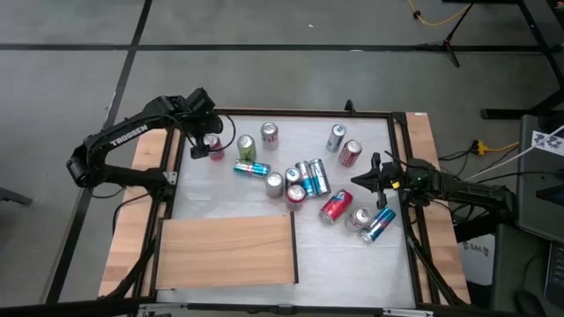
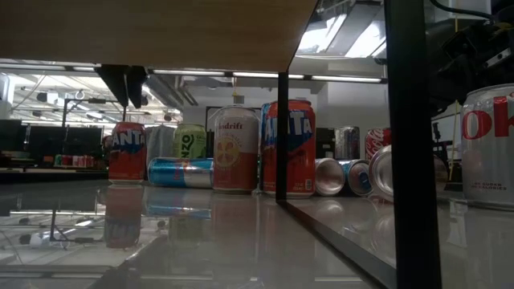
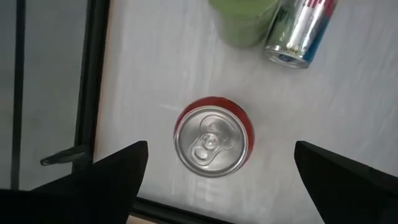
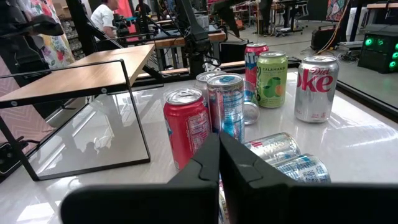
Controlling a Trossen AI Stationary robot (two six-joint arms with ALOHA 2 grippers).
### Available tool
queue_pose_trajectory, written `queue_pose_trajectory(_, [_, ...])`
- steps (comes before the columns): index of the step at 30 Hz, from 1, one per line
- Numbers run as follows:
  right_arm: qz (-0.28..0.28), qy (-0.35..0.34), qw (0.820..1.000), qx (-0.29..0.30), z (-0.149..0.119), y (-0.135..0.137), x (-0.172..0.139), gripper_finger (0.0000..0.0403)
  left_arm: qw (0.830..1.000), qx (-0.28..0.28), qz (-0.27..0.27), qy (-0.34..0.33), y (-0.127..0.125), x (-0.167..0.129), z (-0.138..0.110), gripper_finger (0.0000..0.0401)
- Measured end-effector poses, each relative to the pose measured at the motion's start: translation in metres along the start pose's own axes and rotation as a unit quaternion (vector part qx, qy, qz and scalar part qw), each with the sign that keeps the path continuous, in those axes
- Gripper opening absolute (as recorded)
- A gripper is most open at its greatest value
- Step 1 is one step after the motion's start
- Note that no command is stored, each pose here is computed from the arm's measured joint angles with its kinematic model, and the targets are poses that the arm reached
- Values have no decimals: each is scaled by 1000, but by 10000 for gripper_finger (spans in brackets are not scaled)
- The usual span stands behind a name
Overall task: Place canned beverage on shelf
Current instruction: Put the orange soda can on the shelf
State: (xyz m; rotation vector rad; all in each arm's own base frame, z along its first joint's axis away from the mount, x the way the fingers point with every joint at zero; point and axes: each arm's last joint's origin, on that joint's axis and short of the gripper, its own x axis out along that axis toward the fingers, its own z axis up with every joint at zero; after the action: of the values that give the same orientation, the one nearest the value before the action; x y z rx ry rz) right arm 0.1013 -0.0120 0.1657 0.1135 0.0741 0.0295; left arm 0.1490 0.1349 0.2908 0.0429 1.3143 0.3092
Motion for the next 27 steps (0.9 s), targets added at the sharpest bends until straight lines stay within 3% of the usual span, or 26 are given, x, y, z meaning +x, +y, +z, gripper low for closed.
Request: queue_pose_trajectory(27, [0,0,1000,0,0,0,0,3,992,3,-52,111,11,60,19,395])
